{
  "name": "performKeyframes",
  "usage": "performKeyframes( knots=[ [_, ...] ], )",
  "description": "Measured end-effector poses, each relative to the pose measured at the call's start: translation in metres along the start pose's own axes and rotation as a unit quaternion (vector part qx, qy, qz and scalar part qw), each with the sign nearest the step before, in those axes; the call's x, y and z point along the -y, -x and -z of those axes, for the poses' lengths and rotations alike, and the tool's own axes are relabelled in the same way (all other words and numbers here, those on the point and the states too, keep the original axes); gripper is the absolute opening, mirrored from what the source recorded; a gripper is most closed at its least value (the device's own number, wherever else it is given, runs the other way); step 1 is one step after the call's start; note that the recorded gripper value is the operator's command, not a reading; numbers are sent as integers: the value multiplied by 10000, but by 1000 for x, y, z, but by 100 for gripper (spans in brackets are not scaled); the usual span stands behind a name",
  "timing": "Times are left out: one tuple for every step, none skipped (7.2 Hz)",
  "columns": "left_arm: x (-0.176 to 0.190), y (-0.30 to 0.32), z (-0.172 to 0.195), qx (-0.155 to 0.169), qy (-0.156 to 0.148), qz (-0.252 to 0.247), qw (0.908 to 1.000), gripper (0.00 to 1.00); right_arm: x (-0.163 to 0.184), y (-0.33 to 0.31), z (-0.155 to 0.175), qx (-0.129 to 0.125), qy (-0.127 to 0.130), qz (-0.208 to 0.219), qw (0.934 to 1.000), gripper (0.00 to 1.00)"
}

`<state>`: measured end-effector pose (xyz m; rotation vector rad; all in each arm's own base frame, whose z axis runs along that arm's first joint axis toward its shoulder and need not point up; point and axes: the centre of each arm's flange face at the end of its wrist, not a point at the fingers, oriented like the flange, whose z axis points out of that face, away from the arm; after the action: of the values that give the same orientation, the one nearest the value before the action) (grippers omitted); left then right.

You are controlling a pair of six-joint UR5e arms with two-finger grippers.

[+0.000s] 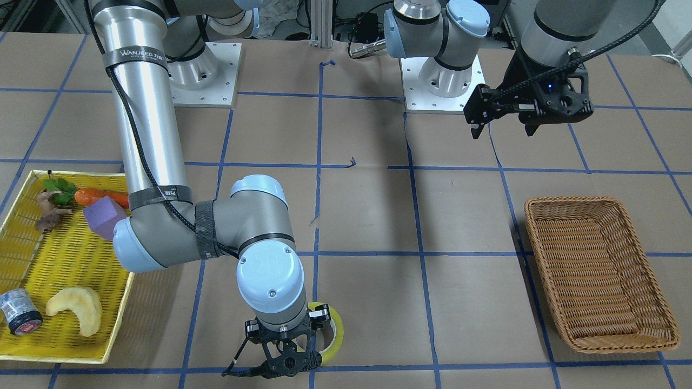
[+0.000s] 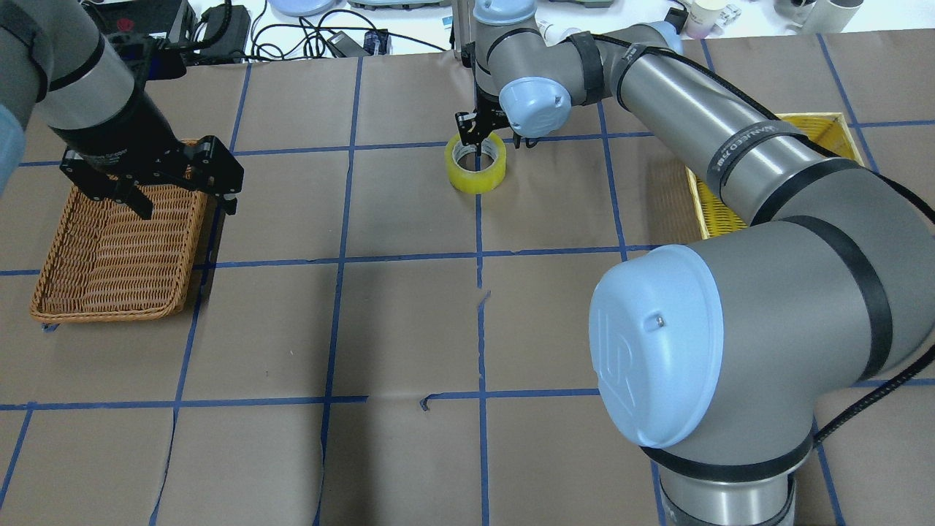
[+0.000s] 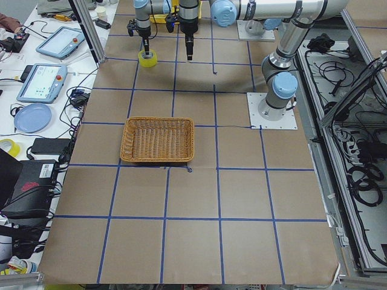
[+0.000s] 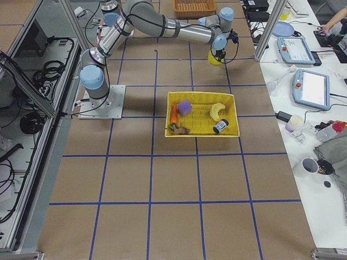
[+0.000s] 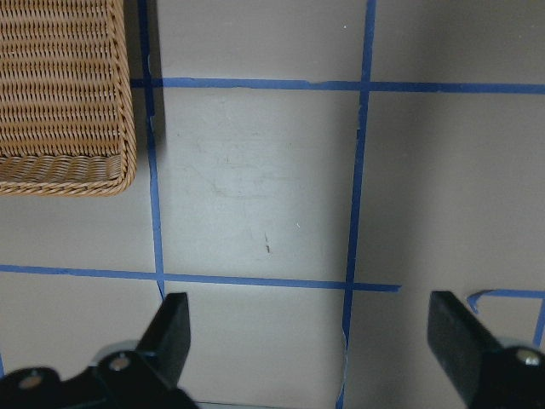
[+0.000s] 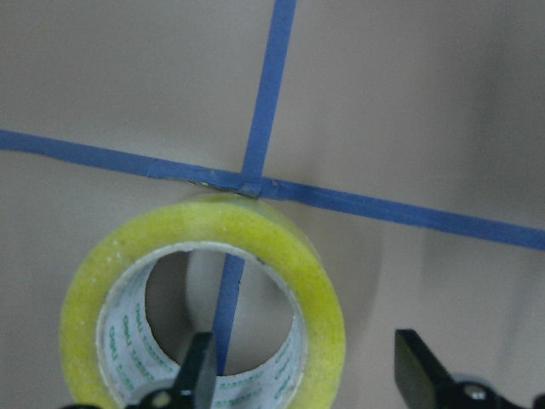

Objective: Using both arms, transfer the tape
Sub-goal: 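Carry the tape roll to the table center and set it down, then open and raise the right gripper while the left arm reaches toward the tape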

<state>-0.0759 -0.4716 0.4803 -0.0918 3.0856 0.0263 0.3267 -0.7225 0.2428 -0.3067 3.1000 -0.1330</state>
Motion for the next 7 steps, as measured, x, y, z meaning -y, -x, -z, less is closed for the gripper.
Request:
performKeyframes(
  knots=[
    [7,0,-5,-26,5,-9,10000,100,-7,-1,40,-5,-76,2,10000,100],
    [21,-2,-12,-52,-127,-77,9999,100,-21,-4,83,-40,-96,-11,9999,100],
    [40,-9,-21,-101,-387,-197,9990,100,-41,-12,120,-76,-74,-65,9999,100],
    [65,-21,-33,-249,-697,-287,9968,100,-70,-33,156,-104,-22,-209,9997,100],
    [92,-36,-48,-541,-984,-298,9932,100,-107,-65,190,-131,111,-451,9988,100],
    [115,-61,-66,-868,-1159,-296,9890,100,-151,-93,216,-156,294,-691,9971,100],
    [134,-91,-86,-1046,-1275,-376,9856,100,-191,-107,232,-169,428,-818,9956,100]
  ],
)
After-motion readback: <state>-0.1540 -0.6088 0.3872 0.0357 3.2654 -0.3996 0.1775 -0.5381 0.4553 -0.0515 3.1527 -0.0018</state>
